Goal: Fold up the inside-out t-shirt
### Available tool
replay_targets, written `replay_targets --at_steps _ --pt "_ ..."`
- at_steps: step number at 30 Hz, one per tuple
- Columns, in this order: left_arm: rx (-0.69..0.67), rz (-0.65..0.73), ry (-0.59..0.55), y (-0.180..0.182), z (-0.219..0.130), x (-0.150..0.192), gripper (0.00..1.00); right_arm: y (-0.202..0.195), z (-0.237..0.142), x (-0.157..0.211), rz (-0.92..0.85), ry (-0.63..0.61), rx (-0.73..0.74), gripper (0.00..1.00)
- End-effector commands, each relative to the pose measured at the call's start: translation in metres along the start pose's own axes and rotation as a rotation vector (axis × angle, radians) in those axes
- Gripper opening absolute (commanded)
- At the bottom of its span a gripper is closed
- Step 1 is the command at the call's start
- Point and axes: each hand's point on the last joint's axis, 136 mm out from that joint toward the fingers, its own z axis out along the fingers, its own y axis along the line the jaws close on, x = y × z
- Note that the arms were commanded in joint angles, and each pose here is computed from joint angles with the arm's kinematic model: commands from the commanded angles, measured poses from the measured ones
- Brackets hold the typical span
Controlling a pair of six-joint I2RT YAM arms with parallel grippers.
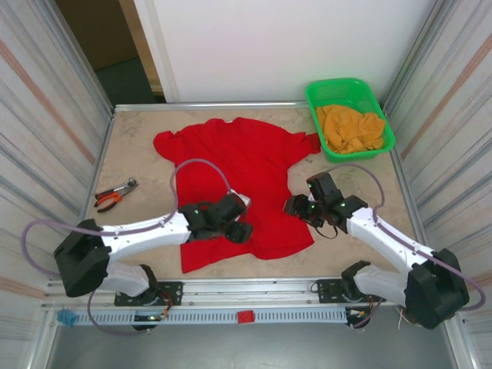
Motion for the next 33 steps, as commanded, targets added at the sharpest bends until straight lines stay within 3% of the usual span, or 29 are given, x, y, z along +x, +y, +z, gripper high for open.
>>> replay_targets --at_steps 1,8,11,13,15,18,28,33 --pt "-0.102 0.084 -0.013 -0.001 0.011 0.002 0.67 -0.009 -0.006 -0.001 0.023 -0.017 0.012 0.58" --pt "-0.141 0.140 0.031 -0.014 0.035 0.003 0.62 -0.014 -0.010 0.002 0.027 -0.020 0.010 0.58" --pt "-0.138 0.139 0.029 -0.015 0.038 0.003 0.56 -0.016 -0.012 0.004 0.031 -0.026 0.008 0.59" --pt "-0.134 0.137 0.028 -0.015 0.038 0.003 0.46 -0.018 -0.011 0.005 0.036 -0.022 0.013 0.59" --pt "-0.125 0.135 0.027 -0.016 0.038 0.004 0.25 -0.015 -0.014 0.005 0.035 -0.031 -0.006 0.59" --pt "-0.123 0.119 0.011 -0.015 0.031 0.001 0.03 -0.011 -0.017 0.005 0.033 -0.028 -0.025 0.59" --pt "-0.052 0.056 -0.140 -0.017 -0.029 -0.028 0.00 0.042 -0.017 0.035 -0.017 0.028 -0.145 0.60" --pt "-0.039 0.016 -0.177 -0.012 -0.041 -0.026 0.00 0.065 -0.010 0.054 0.064 0.026 -0.184 0.70"
